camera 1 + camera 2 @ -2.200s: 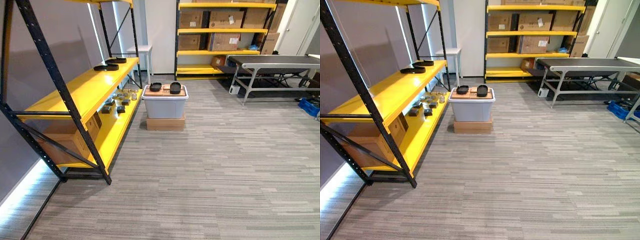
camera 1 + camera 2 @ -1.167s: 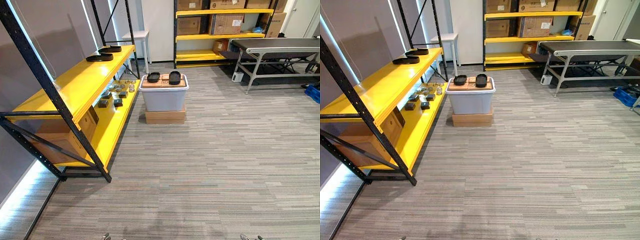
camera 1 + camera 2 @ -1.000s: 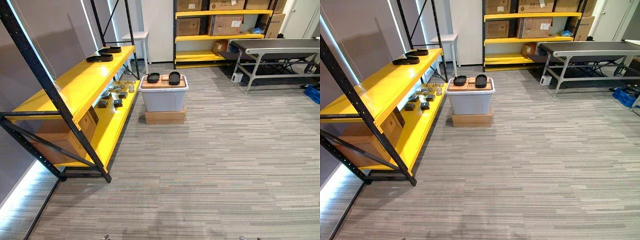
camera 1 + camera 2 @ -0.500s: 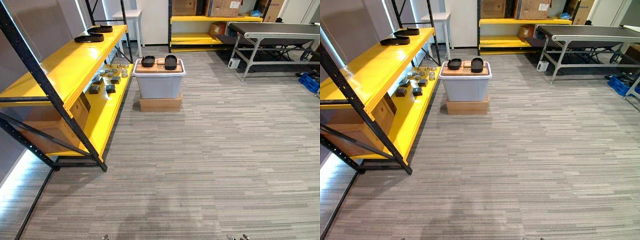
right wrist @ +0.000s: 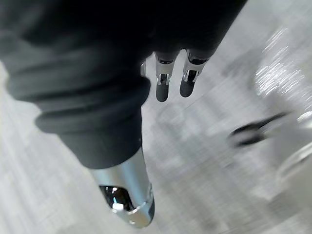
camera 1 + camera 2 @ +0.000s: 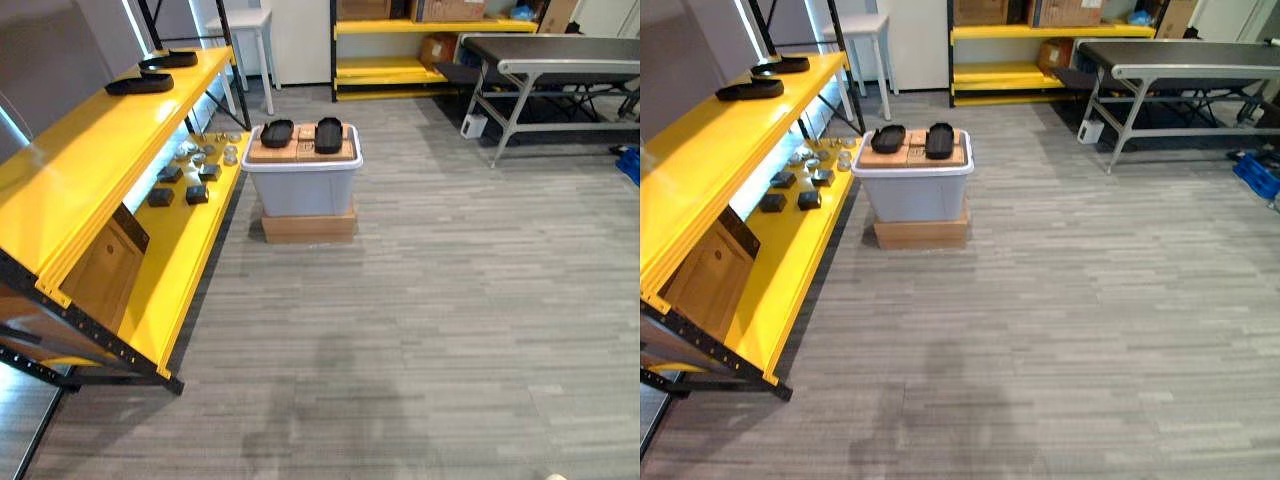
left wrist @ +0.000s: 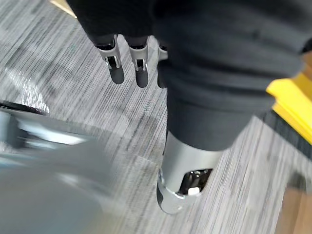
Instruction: Walk over and take plastic housings, then place them on the shelf
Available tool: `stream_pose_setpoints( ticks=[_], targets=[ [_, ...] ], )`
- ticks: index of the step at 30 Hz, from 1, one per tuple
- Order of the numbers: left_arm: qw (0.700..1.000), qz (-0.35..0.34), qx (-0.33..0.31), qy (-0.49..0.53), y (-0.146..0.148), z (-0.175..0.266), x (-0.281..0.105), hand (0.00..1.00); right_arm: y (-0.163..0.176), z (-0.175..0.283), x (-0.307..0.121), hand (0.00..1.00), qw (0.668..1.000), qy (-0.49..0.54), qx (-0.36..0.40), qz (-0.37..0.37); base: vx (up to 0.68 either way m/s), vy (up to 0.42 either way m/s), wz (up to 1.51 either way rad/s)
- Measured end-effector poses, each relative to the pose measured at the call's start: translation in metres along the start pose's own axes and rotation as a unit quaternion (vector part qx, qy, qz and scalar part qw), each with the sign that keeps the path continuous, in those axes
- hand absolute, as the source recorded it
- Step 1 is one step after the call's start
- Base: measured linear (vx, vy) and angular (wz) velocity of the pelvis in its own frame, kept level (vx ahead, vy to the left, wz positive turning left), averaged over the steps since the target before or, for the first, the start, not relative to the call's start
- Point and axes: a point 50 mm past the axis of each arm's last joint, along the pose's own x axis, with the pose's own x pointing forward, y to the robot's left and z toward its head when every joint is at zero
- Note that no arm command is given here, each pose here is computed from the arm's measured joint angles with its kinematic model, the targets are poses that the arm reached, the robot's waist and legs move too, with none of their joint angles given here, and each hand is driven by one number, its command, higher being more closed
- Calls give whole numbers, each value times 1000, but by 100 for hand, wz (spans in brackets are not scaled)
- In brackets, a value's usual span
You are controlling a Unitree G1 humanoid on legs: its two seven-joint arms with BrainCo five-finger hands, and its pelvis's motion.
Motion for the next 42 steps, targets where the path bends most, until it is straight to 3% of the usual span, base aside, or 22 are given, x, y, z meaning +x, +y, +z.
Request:
stream_pose_setpoints(
  ticks=[5, 9, 19, 23, 29, 33, 38, 40, 42],
  targets=[
    [996, 33, -32, 72, 19, -54, -19, 0, -2, 2, -1, 0, 1000, -11, 16, -11, 635, 200, -48],
    [996, 50, -31, 66, 32, -44, -16, 0, -7, -21, -4, 0, 999, 31, 31, -25, 832, 295, 17],
    [995, -47, 47, -69, -38, 54, 11, 0, -23, -53, -17, 0, 996, 79, 25, -45, 678, -28, 61],
    [997, -50, -3, -52, -48, 35, 8, 0, -35, -63, -24, 0, 993, 84, 55, -69, 805, -317, 23],
    [997, -13, -66, -35, -25, 13, 2, 0, -20, -55, -20, 0, 995, 63, 61, -50, 625, -142, -13],
    [999, -8, -38, -15, -16, -1, -2, 0, -6, -27, -7, 0, 996, 26, 75, -35, 557, 112, -65],
    [999, -16, 34, -6, -11, -1, -1, 0, 4, -23, -5, 0, 999, 30, -25, -16, 595, 183, 7],
    [995, -34, 90, -20, -17, 13, 2, 0, 19, -9, -3, 0, 998, -2, -60, 6, 563, 103, 30],
    [994, -37, 99, -37, -22, 22, 3, 0, 25, 7, -4, 0, 996, -39, -81, 10, 377, -22, 31]
  ],
)
